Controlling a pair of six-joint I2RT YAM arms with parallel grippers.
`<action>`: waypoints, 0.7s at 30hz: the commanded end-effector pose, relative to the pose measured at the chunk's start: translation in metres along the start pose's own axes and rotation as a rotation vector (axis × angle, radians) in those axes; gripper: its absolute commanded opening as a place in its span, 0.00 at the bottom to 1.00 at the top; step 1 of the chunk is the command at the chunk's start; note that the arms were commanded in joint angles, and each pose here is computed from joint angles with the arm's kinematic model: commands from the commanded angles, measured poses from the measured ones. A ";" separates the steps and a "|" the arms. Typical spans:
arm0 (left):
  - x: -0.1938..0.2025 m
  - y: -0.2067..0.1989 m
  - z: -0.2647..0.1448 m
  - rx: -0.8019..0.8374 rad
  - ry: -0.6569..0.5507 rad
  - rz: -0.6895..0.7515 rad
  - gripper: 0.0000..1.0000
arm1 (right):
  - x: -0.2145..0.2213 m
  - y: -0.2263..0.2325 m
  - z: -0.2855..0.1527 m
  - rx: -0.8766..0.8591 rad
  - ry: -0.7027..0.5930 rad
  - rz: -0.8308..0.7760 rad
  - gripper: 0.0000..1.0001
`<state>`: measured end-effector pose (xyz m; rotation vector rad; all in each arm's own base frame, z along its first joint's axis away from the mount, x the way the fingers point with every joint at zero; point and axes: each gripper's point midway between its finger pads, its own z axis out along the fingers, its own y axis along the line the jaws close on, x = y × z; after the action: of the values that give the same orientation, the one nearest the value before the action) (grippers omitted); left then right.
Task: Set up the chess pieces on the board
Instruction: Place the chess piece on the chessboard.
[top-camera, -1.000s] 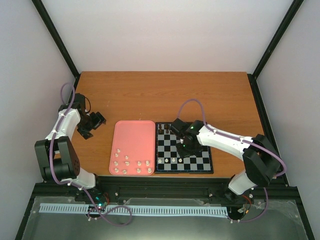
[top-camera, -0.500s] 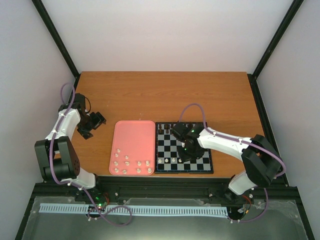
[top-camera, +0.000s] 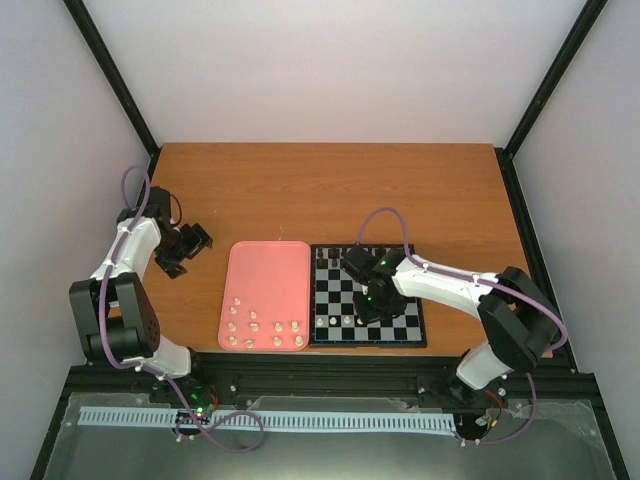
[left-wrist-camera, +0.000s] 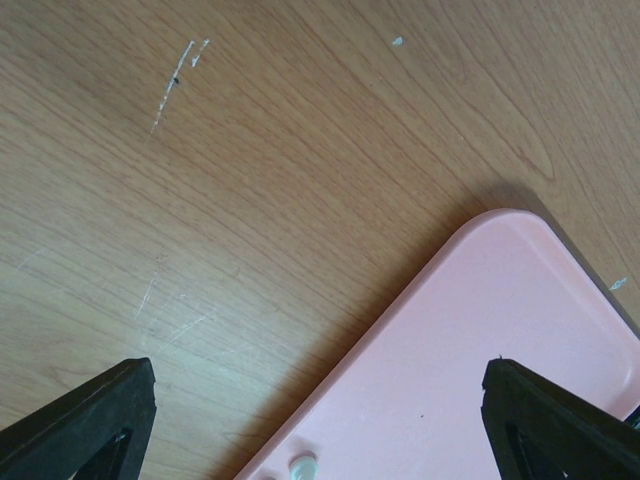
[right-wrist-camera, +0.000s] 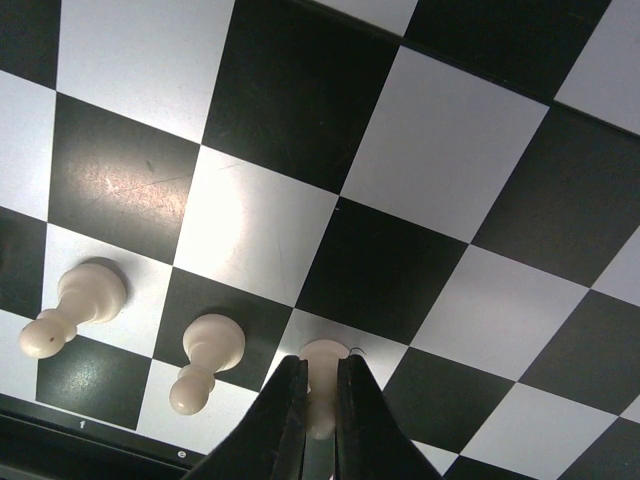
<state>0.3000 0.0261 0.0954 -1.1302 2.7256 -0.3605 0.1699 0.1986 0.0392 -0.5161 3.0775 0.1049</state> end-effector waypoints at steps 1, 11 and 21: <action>-0.007 -0.004 -0.006 0.023 -0.026 0.011 1.00 | 0.003 -0.006 0.008 0.028 0.018 0.005 0.03; -0.005 -0.005 -0.004 0.029 -0.019 0.010 1.00 | 0.005 -0.009 0.011 0.047 0.033 0.006 0.08; -0.006 -0.005 -0.004 0.031 -0.018 0.011 1.00 | -0.004 -0.008 -0.006 0.044 -0.024 0.004 0.24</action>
<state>0.3009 0.0250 0.0958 -1.1270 2.7238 -0.3722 0.1693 0.1955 0.0334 -0.5278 3.0925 0.0674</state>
